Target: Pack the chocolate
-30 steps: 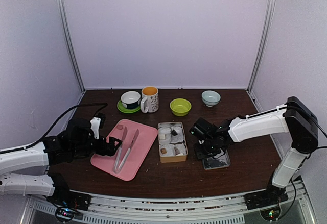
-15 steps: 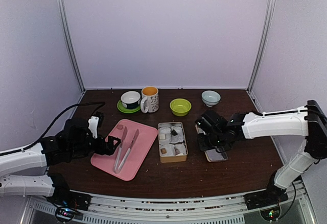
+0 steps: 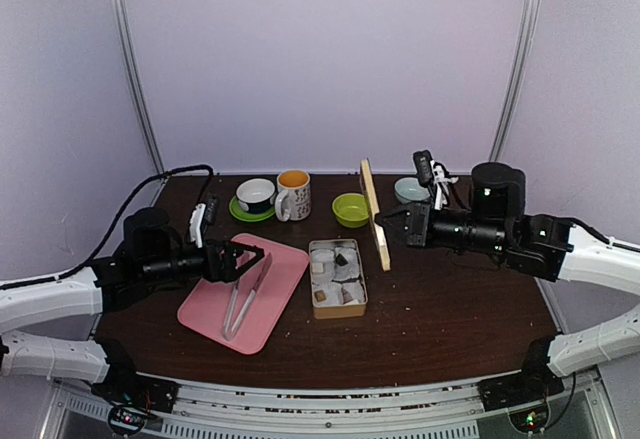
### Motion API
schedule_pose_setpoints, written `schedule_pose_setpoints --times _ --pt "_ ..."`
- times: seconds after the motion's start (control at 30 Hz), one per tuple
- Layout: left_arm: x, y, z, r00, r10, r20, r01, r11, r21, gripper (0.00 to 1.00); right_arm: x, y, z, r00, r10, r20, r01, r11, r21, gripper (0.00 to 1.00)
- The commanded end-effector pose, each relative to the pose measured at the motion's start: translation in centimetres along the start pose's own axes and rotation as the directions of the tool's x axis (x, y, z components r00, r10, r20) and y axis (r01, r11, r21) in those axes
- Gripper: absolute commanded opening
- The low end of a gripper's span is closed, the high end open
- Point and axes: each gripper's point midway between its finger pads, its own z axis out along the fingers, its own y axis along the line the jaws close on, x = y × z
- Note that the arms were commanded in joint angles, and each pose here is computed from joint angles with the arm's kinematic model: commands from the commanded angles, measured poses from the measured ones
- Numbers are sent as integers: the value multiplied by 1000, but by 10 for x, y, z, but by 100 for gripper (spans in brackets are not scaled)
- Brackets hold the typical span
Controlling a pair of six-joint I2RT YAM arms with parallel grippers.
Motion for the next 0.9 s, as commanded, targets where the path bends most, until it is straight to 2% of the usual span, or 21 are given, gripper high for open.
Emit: schedule_pose_setpoints --times 0.0,0.17,0.33,0.47,0.87 --pt "-71 -92 -10 985 -25 171 -48 911 410 95 -32 81 -21 996 38 82 -4 923 -385 0" --pt "-101 -135 -18 978 -66 199 -67 803 593 91 -59 124 -43 984 122 129 -23 808 -589 0" --pt "-117 -151 -21 971 -115 209 -54 746 663 92 -76 150 -53 975 195 108 -62 703 -709 0" --pt "-120 -166 -19 973 -103 207 -72 716 694 88 -80 160 -53 970 232 78 -92 643 -761 0" --pt "-109 -170 6 988 -67 143 -47 740 671 82 -74 173 -46 976 215 43 -99 607 -788 0"
